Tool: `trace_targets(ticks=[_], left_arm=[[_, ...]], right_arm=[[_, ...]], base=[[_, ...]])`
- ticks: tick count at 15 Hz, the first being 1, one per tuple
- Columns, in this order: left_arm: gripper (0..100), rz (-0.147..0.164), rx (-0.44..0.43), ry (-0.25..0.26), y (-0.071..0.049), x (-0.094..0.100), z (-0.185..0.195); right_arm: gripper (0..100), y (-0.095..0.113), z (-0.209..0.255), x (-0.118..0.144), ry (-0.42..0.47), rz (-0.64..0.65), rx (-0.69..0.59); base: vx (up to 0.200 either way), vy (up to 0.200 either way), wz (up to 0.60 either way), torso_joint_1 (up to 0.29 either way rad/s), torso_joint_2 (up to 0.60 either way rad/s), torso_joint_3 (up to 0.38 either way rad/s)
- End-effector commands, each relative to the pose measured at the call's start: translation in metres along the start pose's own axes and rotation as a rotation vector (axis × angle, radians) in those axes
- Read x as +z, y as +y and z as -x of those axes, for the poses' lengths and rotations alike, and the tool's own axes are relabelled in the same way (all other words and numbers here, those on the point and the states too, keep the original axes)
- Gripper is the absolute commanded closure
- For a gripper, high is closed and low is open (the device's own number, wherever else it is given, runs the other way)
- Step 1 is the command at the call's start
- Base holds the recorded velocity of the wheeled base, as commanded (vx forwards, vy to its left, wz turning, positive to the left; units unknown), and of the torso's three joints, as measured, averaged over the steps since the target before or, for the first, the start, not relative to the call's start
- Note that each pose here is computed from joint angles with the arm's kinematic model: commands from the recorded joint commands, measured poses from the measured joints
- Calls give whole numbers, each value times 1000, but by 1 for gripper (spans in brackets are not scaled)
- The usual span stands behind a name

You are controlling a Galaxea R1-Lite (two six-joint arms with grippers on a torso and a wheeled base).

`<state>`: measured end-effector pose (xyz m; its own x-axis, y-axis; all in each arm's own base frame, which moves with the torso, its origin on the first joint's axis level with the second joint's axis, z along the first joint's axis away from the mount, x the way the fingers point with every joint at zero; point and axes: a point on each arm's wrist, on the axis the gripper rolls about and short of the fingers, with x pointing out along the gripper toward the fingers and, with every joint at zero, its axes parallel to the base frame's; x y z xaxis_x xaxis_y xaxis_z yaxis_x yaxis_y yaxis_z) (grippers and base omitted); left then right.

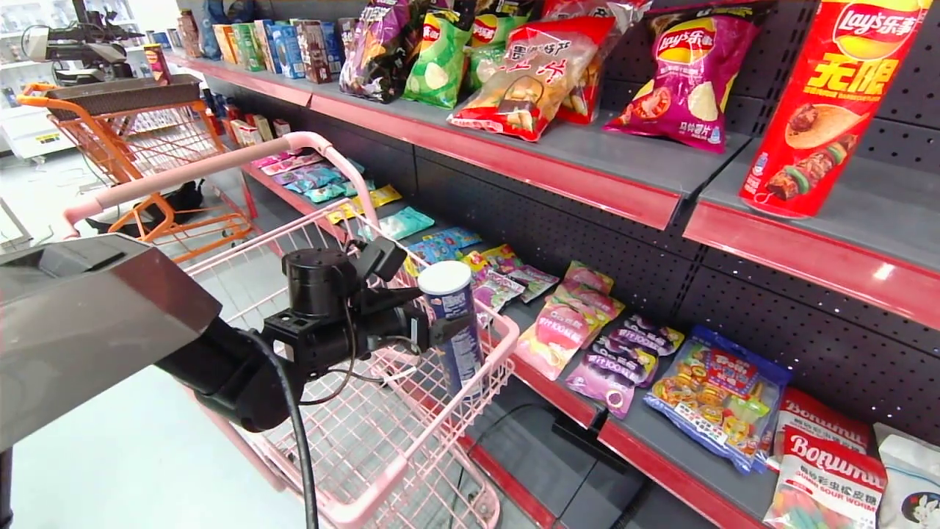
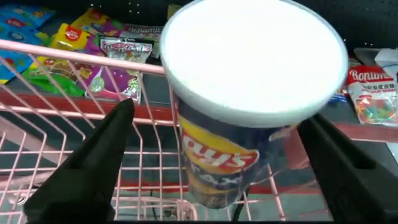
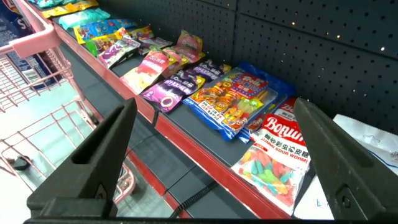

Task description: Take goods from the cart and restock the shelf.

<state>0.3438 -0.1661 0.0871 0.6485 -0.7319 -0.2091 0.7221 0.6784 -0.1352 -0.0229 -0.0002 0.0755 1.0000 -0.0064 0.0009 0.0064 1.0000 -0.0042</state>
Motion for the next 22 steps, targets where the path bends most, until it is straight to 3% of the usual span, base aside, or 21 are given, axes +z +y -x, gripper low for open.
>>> trace_targets(ticks=[1, 2, 3, 9, 11, 13, 15, 17, 19, 22], left_arm=[[0, 1, -10, 9, 0, -6, -10], [0, 0, -12, 8, -1, -6, -12], [100, 1, -11, 12, -1, -8, -14], [100, 1, -7, 11, -3, -7, -13], [100, -8, 22, -32, -6, 10, -5], [100, 21, 48, -110, -12, 44, 16], [100, 37, 106, -176, -19, 91, 62], [100, 23, 129, -225, -35, 128, 110], [100, 16, 132, -244, -63, 155, 167], [100, 29, 247, -244, -103, 157, 256]], right_arm=[[0, 0, 0, 0, 1, 0, 0], [0, 0, 0, 0, 1, 0, 0], [0, 0, 0, 0, 1, 0, 0], [0, 0, 0, 0, 1, 0, 0], [0, 0, 0, 0, 1, 0, 0], [0, 0, 0, 0, 1, 0, 0], [0, 0, 0, 0, 1, 0, 0], [0, 0, 0, 0, 1, 0, 0], [0, 0, 0, 0, 1, 0, 0], [0, 0, 0, 0, 1, 0, 0]], base=[[0, 0, 0, 0, 0, 0], [0, 0, 0, 0, 0, 0], [0, 0, 0, 0, 0, 0], [0, 0, 0, 0, 0, 0], [0, 0, 0, 0, 0, 0], [0, 0, 0, 0, 0, 0], [0, 0, 0, 0, 0, 0], [0, 0, 0, 0, 0, 0], [0, 0, 0, 0, 0, 0], [0, 0, 0, 0, 0, 0]])
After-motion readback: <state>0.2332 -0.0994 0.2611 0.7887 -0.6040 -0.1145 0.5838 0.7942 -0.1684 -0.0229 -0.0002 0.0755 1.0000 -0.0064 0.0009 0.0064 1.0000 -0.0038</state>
